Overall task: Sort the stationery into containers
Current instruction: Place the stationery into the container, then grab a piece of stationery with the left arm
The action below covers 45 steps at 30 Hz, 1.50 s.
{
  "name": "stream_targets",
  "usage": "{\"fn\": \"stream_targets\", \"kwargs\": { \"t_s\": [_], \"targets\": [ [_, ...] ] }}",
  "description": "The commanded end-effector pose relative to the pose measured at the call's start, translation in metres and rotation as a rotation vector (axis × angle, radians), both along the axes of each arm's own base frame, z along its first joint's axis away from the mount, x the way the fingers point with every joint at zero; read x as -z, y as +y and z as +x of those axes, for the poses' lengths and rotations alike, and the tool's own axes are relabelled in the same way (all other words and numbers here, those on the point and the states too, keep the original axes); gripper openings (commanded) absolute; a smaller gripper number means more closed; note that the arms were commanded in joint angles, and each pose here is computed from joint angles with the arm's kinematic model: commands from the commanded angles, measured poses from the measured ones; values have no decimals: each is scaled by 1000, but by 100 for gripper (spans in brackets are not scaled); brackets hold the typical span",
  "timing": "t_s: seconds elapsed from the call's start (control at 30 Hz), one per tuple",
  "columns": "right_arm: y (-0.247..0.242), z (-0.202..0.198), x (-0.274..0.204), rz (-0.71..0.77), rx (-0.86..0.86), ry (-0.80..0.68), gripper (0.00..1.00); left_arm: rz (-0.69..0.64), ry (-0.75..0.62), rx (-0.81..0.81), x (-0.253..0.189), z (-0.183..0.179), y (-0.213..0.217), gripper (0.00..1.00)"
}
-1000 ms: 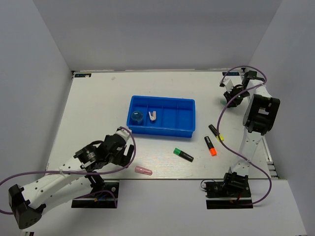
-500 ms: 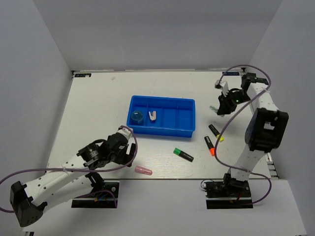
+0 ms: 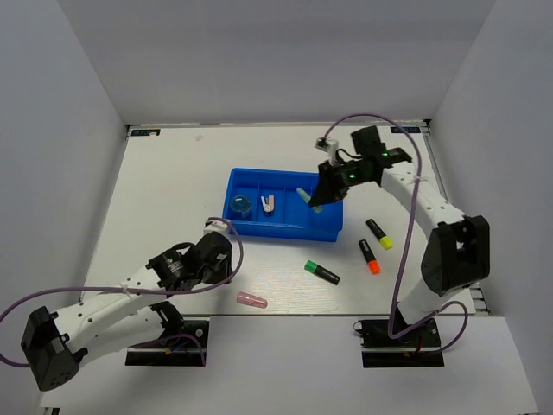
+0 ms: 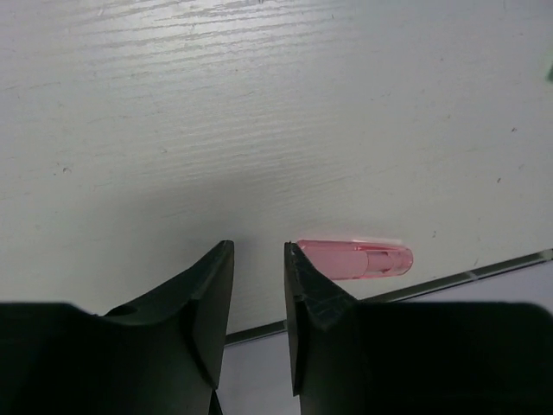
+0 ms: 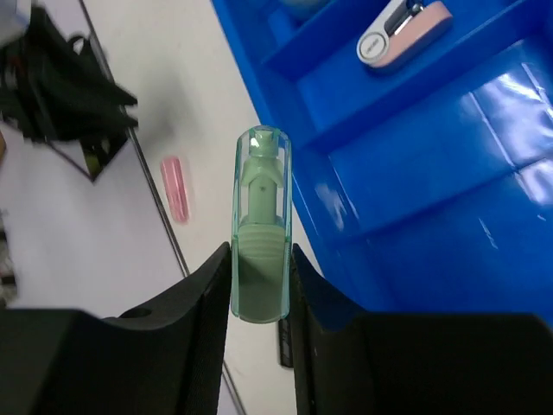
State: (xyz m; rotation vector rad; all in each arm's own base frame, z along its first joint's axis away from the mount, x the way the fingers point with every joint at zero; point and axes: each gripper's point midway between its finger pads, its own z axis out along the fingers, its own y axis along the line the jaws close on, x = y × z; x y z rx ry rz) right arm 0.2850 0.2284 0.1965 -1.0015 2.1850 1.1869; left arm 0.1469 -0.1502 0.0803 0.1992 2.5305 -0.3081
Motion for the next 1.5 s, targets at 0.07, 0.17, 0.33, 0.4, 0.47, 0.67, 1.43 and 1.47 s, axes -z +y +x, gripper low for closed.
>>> {"fn": "stream_targets", "kwargs": {
  "t_s": [0.07,0.17,0.33,0.4,0.47,0.67,1.43,1.47],
  "targets": [
    [51,53,-14,-15,373,98,0,-63,-33,-94,-12,10,-12,54],
    [46,74,8,-138,536,98,0,-51,-49,-76,-15,8,-16,73],
    [29,89,47,-295,655,51,0,42,-55,-90,-12,3,-16,79],
    [28,92,56,-311,653,37,0,45,-75,-151,-20,7,-17,79],
    [29,96,68,-340,639,41,0,65,-65,-181,-19,4,-22,80],
    [39,105,83,-359,616,60,4,-3,-138,-370,-18,10,-30,79],
    [-25,53,4,-200,628,-128,76,-76,-85,-949,-7,-15,-48,73],
    [-31,50,9,-210,639,-116,78,-98,-83,-990,-3,-16,-49,73]
  ]
}}
